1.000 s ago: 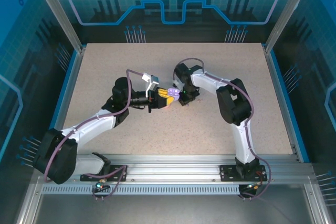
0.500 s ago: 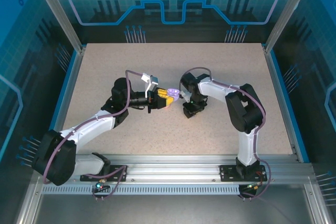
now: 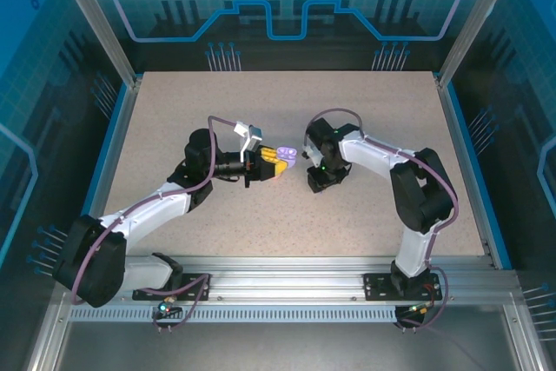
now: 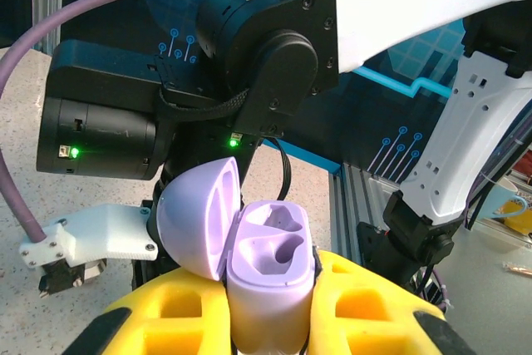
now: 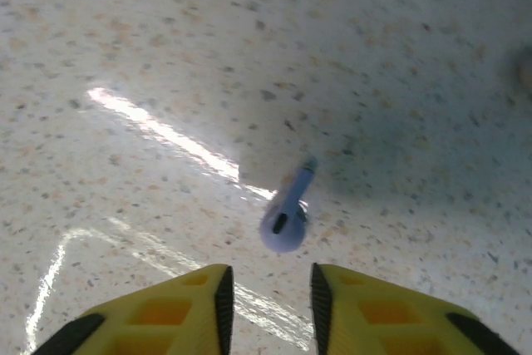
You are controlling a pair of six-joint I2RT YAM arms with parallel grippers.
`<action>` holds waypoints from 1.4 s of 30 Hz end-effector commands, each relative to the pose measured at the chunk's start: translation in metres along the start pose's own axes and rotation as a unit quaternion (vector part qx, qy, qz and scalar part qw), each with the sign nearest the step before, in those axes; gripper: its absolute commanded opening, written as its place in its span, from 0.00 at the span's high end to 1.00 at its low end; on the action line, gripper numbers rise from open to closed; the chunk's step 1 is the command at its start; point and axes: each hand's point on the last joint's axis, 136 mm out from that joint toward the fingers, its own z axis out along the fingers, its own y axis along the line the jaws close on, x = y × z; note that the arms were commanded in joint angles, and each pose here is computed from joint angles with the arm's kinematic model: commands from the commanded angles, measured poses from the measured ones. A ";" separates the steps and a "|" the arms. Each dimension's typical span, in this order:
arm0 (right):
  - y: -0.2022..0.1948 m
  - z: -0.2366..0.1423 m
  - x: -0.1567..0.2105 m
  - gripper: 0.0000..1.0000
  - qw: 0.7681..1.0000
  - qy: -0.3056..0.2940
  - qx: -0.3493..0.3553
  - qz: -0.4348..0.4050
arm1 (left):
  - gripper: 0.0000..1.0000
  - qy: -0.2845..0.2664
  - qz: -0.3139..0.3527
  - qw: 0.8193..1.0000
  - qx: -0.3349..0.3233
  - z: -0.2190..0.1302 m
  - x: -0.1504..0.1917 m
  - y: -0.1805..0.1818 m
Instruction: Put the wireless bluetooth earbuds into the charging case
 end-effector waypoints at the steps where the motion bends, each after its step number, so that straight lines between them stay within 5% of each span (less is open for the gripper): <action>1: -0.018 0.000 -0.004 0.75 0.999 -0.010 0.032 0.041 | 0.90 0.000 0.009 1.000 0.008 -0.001 -0.002 -0.001; 10: -0.027 0.026 -0.014 0.79 0.998 0.022 0.053 0.037 | 0.91 0.000 0.009 1.000 0.008 0.000 -0.004 -0.001; 27: 0.028 0.038 -0.022 0.77 0.995 0.038 -0.052 -0.082 | 0.90 0.000 0.008 1.000 0.007 -0.001 -0.002 -0.002; 34: 0.029 0.020 -0.031 0.69 0.996 0.008 -0.042 -0.079 | 0.91 0.003 0.009 1.000 0.009 -0.001 -0.005 -0.002; 42: 0.012 -0.012 -0.029 0.56 0.998 -0.043 -0.029 0.022 | 0.90 0.004 0.010 1.000 0.009 0.000 -0.003 -0.001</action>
